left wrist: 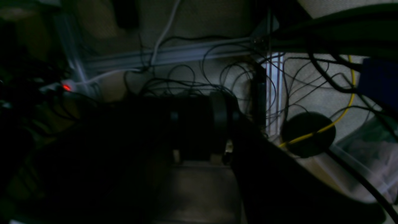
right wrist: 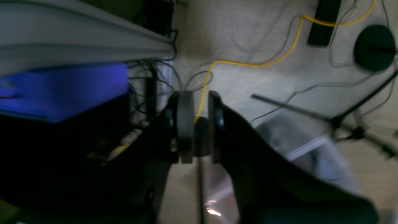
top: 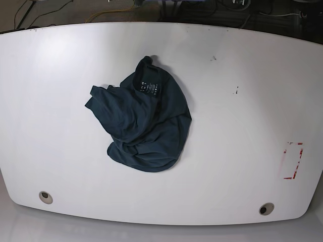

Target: Layout the t-shirt on the table in an organized manner, then fold the t-shirt properly

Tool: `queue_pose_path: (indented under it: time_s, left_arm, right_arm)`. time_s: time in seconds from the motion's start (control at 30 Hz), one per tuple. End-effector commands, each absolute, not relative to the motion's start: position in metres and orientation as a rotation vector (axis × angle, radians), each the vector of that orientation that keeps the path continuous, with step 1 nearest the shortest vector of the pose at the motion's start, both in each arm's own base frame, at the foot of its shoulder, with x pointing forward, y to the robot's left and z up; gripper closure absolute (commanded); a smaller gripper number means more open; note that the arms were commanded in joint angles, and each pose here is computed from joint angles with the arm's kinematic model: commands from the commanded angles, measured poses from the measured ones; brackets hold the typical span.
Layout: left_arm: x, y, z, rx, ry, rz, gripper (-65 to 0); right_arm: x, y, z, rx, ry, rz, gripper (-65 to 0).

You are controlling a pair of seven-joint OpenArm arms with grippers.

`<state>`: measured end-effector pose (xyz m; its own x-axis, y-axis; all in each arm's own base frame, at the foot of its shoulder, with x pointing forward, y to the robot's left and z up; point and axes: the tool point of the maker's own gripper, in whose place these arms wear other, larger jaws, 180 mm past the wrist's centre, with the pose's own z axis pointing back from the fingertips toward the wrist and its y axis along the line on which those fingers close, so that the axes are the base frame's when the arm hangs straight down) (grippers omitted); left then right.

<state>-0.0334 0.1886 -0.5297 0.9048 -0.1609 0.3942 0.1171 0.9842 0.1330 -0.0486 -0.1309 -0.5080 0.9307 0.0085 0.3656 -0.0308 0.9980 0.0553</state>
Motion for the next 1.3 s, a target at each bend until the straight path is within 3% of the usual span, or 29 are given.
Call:
queue_pose_path:
  time_s: [0.0,0.57,1.1,1.27]
  left_arm:
    - [-0.038,0.188,-0.514,0.116,-0.436,-0.144,-11.3]
    - [0.005,0.186,-0.405,0.063,-0.699,0.03,-11.3]
    - [0.04,0.18,-0.363,0.047,-0.836,0.029,-11.3]
    - [0.06,0.18,-0.36,0.046,-0.886,0.027,-11.3]
  right_arm:
    - [-0.05,-0.139,-0.491,0.055,-0.4,-0.001,-7.8]
    - [-0.018,-0.155,-0.4,0.06,-0.552,-0.007,-7.8]
    - [0.039,-0.156,-0.388,0.058,-0.709,0.001,-7.5]
    - [0.071,-0.155,-0.382,0.059,-0.795,0.003,-0.6]
